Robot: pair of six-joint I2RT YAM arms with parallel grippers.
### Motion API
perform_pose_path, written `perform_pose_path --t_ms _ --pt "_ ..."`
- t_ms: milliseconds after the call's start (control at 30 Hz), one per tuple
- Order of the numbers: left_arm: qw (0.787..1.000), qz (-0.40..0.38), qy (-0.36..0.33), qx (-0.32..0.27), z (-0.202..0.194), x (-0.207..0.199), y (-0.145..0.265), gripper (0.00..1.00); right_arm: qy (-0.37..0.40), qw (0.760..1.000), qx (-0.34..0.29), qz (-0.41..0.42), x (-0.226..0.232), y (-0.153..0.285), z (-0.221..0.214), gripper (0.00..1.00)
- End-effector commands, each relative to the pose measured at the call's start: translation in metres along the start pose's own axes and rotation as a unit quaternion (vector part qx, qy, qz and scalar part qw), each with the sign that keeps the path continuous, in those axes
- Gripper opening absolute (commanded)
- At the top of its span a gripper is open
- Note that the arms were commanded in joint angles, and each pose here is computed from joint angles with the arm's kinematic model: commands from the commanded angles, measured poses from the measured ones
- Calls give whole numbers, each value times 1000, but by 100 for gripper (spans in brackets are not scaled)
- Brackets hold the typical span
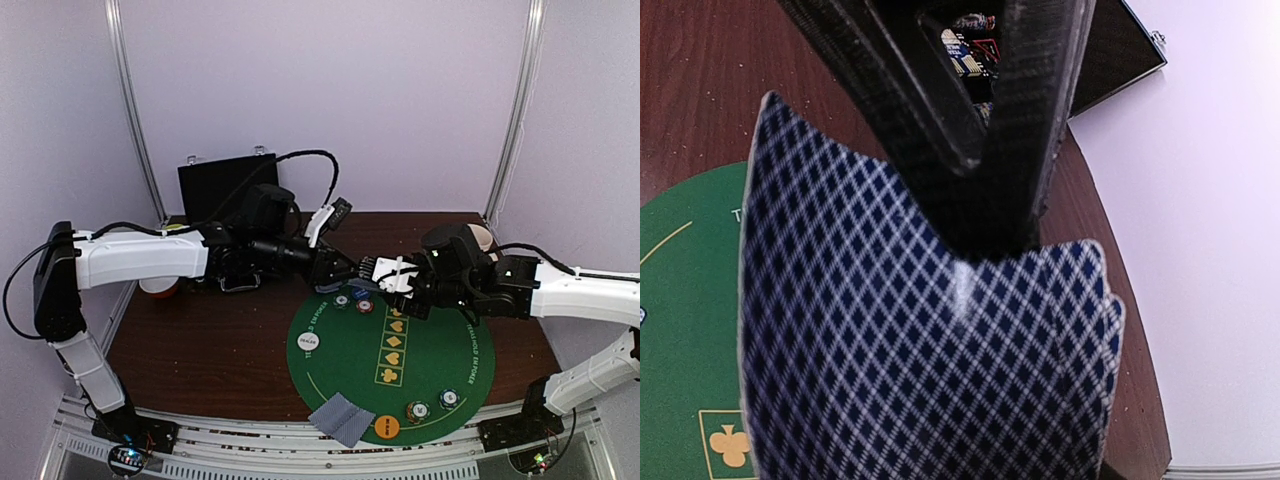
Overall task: Distribute texas hold em gaming equipment
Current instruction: Pick up the poker card from the face-down deck piles.
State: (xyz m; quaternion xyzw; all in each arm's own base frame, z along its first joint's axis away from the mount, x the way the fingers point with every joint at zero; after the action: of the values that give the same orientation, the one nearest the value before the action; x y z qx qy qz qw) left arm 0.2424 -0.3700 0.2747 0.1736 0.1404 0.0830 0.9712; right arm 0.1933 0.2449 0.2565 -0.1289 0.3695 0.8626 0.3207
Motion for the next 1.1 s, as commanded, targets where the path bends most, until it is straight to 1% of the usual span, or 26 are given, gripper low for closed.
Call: perform_pose_path --t_ms 0,33,133,167,300,367,567,667,833,933,1000,1067 --pt "999 -2 -30 -29 21 -7 15 22 -3 1000 -11 -10 -3 6 5 43" --pt "999 -7 -31 -28 21 -8 16 19 -3 1000 -11 -9 -3 5 5 43" --pt "999 -14 -30 -21 19 -10 17 6 -3 1000 -10 -13 -4 6 5 43" --pt "999 -15 -31 -18 18 -10 17 3 -3 1000 -9 -15 -4 6 5 43" --pt "999 -14 -43 -14 19 -14 23 0 -4 1000 -5 -21 -5 7 4 43" --pt "998 -14 -51 -17 20 -16 27 0 -4 1000 -1 -24 -6 7 2 43" --pt "995 -37 -78 -45 28 -21 45 0 -6 1000 6 -27 -8 7 -1 43" --pt "994 -22 -91 -57 33 -17 60 0 -9 999 7 -30 -10 8 -3 43" --pt "990 21 -131 -57 36 -16 86 0 -14 999 10 -36 -14 9 -5 43" --pt "986 66 -146 -48 34 -9 102 0 -16 999 13 -38 -16 10 -5 43" --pt "983 119 -138 -16 27 4 109 0 -17 999 17 -40 -19 12 -4 43" --pt "972 193 -133 28 15 20 110 0 -17 999 19 -43 -20 15 -3 43"
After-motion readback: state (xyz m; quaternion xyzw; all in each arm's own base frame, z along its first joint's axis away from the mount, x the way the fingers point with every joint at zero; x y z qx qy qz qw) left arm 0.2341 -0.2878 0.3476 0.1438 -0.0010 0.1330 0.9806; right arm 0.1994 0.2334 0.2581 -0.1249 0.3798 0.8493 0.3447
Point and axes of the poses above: each gripper's point midway between its finger pads, its own y axis back along the fingers, its own x axis along the line the jaws close on, z = x × y, the point moved 9 cm from there along y, back along the fingers, and after that the axes turned 10 degrees about -y, right-handed, at the moved point
